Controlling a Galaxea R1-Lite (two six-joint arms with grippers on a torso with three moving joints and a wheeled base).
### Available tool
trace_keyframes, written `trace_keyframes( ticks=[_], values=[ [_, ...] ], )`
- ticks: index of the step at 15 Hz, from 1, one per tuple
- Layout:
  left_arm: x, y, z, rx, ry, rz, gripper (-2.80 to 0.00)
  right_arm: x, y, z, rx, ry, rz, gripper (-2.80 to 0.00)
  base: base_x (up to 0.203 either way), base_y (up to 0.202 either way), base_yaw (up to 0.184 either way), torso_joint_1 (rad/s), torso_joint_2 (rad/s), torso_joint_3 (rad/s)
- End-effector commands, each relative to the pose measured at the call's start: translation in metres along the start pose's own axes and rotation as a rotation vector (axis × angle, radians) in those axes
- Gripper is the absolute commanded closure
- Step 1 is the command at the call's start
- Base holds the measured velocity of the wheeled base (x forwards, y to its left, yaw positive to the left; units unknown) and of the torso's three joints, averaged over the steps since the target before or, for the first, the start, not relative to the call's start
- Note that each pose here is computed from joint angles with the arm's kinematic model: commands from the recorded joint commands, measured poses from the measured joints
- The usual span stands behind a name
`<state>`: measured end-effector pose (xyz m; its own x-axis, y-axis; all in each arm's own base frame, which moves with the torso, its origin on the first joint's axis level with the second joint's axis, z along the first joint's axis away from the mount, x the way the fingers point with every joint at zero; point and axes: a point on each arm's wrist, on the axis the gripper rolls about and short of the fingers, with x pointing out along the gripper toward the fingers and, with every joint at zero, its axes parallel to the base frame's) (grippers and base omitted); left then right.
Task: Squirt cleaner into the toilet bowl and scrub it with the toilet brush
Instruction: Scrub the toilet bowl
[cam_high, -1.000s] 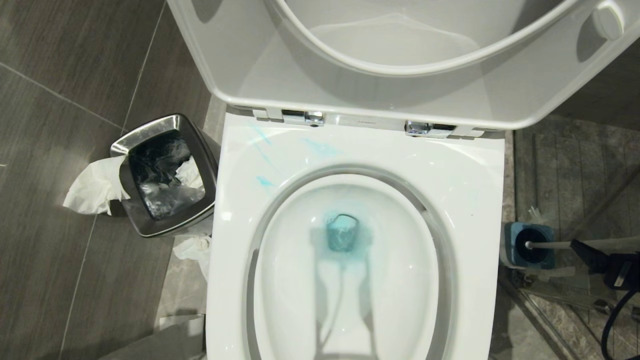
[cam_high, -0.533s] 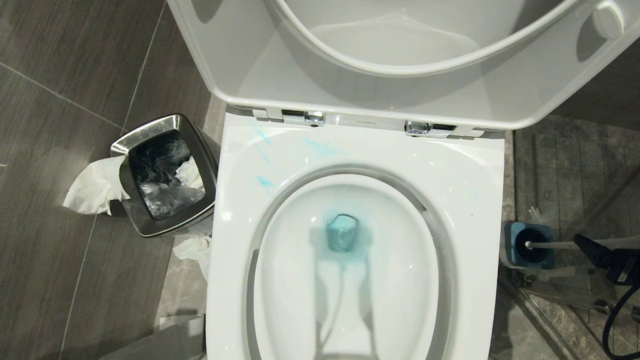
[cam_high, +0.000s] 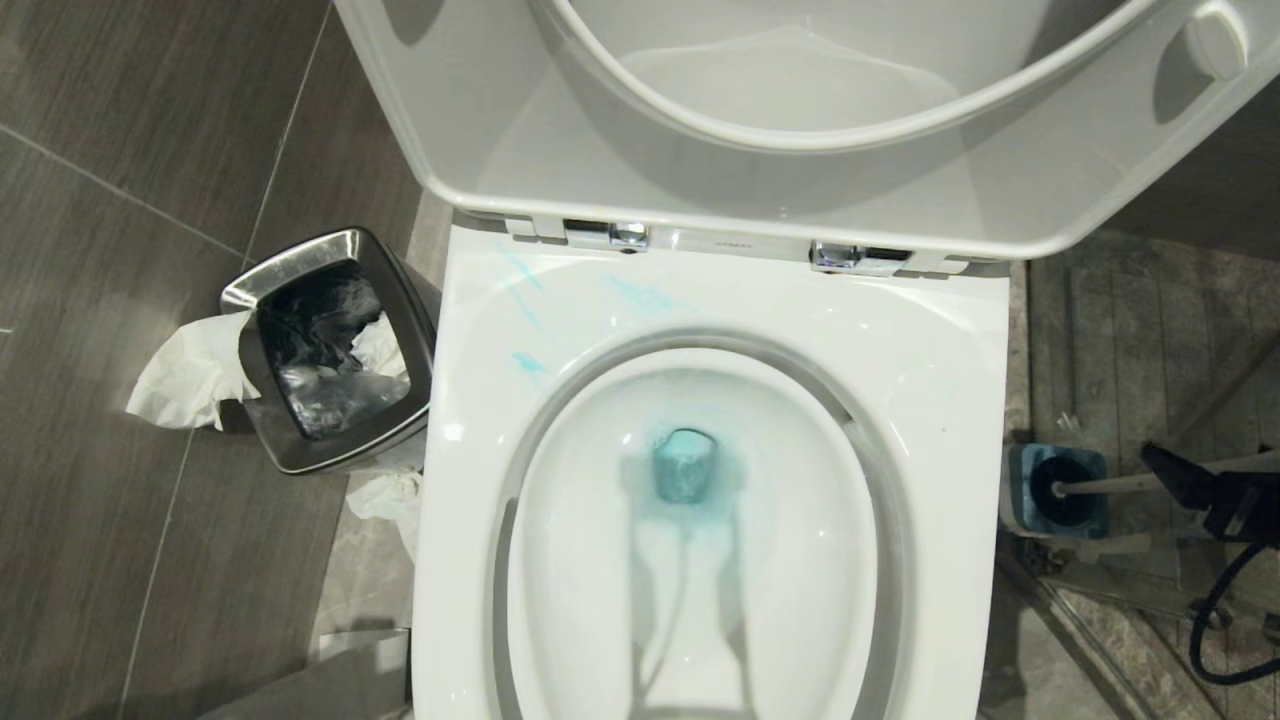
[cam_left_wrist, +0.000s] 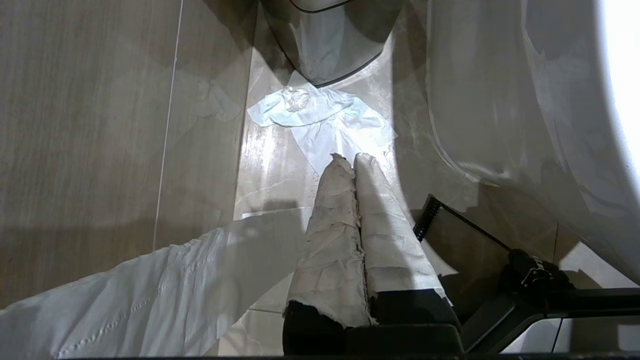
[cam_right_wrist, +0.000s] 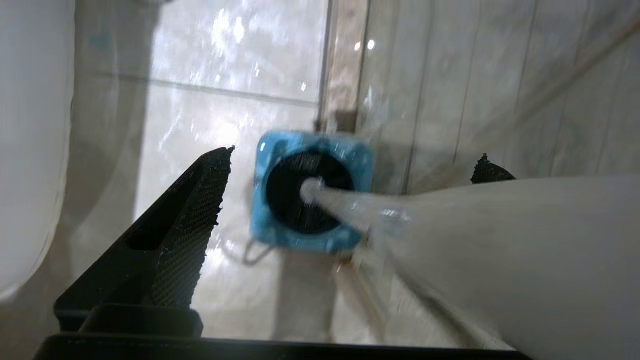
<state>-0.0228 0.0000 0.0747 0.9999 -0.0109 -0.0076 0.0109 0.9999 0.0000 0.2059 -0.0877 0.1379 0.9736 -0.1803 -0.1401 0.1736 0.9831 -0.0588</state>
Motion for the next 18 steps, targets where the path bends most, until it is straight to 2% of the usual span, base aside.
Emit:
trace_keyframes(
  ticks=[1, 4, 11, 14, 15, 18],
  values=[
    [0.0002, 0.0000, -0.0004, -0.002, 0.003, 0.000, 0.00, 0.0071, -0.0013, -0.0040, 0.002, 0.010, 0.002, -2.80, 0.000, 0.000, 0.000, 0.000, 0.00, 0.000],
    [0.0003, 0.0000, -0.0008, -0.001, 0.005, 0.000, 0.00, 0.0062, -0.0013, -0.0046, 0.005, 0.011, 0.001, -2.80, 0.000, 0.000, 0.000, 0.000, 0.00, 0.000],
    [0.0002, 0.0000, -0.0004, -0.002, 0.003, 0.000, 0.00, 0.0068, -0.0023, 0.0041, -0.016, -0.067, -0.005, -2.80, 0.000, 0.000, 0.000, 0.000, 0.00, 0.000],
    [0.0003, 0.0000, -0.0008, -0.002, 0.005, 0.000, 0.00, 0.0061, -0.0016, 0.0028, -0.010, -0.063, -0.003, -2.80, 0.000, 0.000, 0.000, 0.000, 0.00, 0.000],
    [0.0003, 0.0000, -0.0008, -0.002, 0.005, 0.000, 0.00, 0.0065, -0.0018, 0.0041, -0.012, -0.071, -0.003, 0.00, 0.000, 0.000, 0.000, 0.000, 0.00, 0.000],
    [0.0002, 0.0000, -0.0004, -0.002, 0.003, 0.000, 0.00, 0.0084, -0.0025, 0.0047, -0.017, -0.097, -0.010, 0.00, 0.000, 0.000, 0.000, 0.000, 0.00, 0.000]
  ],
)
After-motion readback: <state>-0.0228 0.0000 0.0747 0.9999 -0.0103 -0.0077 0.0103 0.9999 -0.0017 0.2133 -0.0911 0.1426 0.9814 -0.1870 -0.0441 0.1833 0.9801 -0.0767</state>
